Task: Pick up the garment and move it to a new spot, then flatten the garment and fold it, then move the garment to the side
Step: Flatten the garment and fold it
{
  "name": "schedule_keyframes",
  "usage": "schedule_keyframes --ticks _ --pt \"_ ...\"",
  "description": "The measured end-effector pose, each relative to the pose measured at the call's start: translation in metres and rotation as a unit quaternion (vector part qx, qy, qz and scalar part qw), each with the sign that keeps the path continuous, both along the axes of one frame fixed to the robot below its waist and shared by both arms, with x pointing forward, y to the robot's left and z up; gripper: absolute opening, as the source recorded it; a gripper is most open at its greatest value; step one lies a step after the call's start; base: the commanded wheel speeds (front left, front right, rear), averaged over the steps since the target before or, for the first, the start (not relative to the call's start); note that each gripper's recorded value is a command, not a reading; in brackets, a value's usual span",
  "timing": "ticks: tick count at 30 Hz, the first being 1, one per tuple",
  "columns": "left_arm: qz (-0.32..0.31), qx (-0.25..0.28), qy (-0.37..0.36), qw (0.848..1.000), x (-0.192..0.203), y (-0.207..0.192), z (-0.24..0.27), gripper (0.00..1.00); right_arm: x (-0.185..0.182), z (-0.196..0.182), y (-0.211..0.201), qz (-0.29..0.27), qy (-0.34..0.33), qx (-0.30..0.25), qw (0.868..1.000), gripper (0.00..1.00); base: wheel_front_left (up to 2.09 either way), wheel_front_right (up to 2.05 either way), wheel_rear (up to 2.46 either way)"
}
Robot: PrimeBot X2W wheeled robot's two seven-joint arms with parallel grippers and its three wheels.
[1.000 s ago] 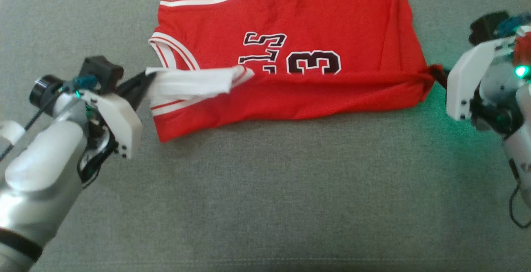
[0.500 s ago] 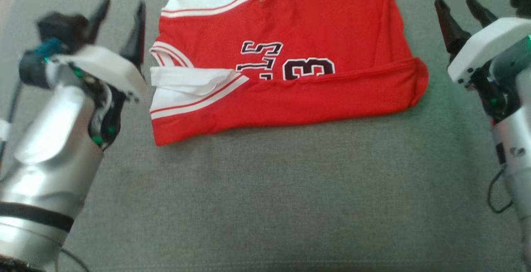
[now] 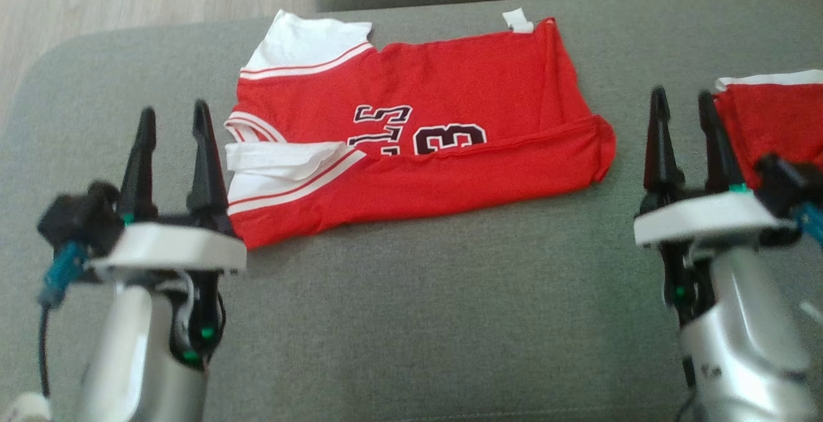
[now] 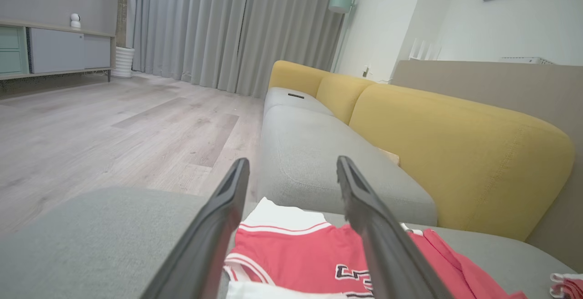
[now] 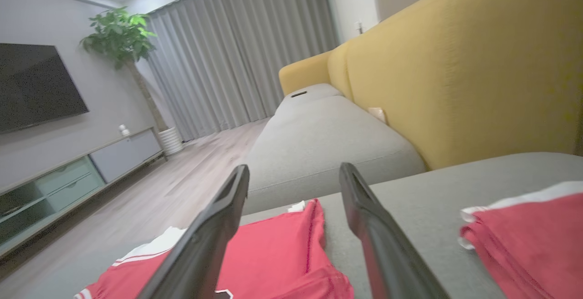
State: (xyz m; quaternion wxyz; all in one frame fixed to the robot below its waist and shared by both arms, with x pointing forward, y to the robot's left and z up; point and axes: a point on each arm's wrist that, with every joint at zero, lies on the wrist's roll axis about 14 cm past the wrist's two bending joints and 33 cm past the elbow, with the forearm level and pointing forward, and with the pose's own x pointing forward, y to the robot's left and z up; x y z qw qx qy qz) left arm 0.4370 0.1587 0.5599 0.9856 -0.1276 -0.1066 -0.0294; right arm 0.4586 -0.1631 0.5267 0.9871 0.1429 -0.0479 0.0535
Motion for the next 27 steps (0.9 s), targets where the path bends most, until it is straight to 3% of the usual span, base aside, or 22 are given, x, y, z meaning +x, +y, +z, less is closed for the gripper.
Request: schedule_keyframes --ticks 8,20,27 --pt "0.000 0.021 0.043 0.999 -0.027 -0.003 -0.036 1.00 -0.052 -0.046 -0.009 -0.019 0.056 -0.003 0.998 1.00 0.00 0.00 0.00" --pt "-0.004 0.045 0.112 0.993 -0.012 -0.006 -0.083 1.00 -0.038 -0.033 -0.011 -0.021 0.033 -0.008 0.999 1.00 0.00 0.00 0.00" --pt "-0.010 0.078 0.215 0.973 -0.013 -0.010 -0.147 1.00 -0.035 -0.043 -0.008 -0.016 0.046 -0.012 0.999 1.00 0.00 0.00 0.00"
